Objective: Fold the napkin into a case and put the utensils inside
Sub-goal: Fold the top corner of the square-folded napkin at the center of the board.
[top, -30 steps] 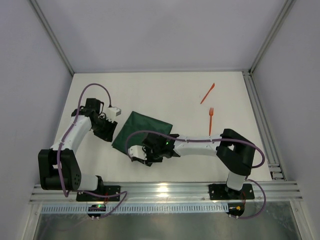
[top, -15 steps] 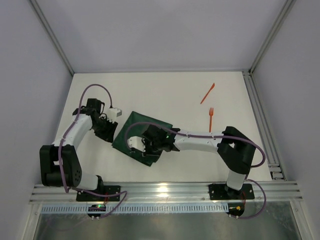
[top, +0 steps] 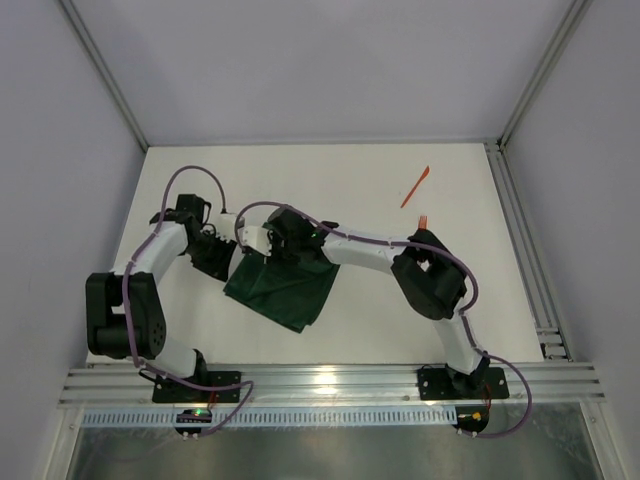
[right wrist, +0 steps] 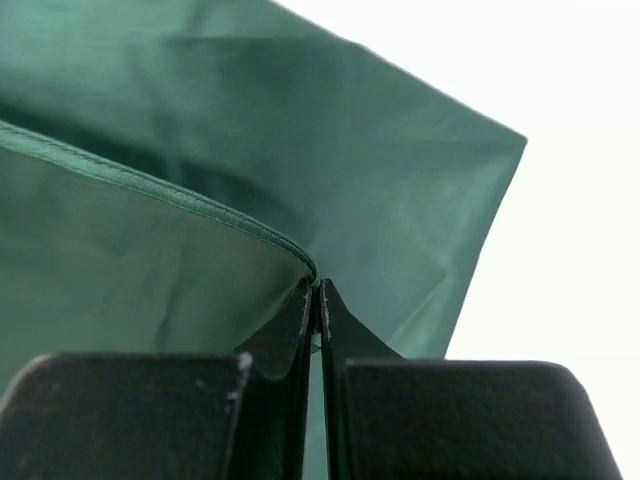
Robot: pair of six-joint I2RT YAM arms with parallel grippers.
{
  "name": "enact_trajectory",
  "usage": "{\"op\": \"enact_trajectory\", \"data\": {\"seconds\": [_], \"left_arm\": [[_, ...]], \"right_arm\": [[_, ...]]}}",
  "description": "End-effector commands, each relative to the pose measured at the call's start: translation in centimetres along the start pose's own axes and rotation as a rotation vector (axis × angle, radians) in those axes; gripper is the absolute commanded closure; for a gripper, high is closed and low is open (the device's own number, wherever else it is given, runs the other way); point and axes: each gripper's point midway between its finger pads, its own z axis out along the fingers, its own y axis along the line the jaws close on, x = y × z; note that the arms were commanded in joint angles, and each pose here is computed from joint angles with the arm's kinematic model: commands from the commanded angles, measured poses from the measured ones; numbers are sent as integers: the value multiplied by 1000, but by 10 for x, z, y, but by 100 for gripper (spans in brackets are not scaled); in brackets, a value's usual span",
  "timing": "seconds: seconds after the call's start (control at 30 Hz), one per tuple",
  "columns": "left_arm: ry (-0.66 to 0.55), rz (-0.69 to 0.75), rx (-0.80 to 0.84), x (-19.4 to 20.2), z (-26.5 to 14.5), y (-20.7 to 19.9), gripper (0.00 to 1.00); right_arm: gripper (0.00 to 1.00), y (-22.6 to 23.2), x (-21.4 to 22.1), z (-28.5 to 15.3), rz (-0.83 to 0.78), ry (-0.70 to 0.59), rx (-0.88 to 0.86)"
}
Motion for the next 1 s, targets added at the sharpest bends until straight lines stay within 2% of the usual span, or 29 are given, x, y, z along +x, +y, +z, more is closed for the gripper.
{"op": "enact_trajectory", "data": {"seconds": [0.0, 0.23, 0.6, 0.97], "left_arm": [[-61, 17, -16, -18, -4, 9, 63], [-54, 19, -13, -19, 3, 12, 63], [-75, 0, 5, -22, 3, 17, 62], [-148, 57, 184, -30, -8, -20, 58]], "right_arm": [[96, -39, -22, 7, -81, -39, 121], [96, -83, -38, 25, -100, -75, 220], [96, -108, -25, 47, -48, -33, 296], [95, -119, -20, 59, -35, -8, 318]]}}
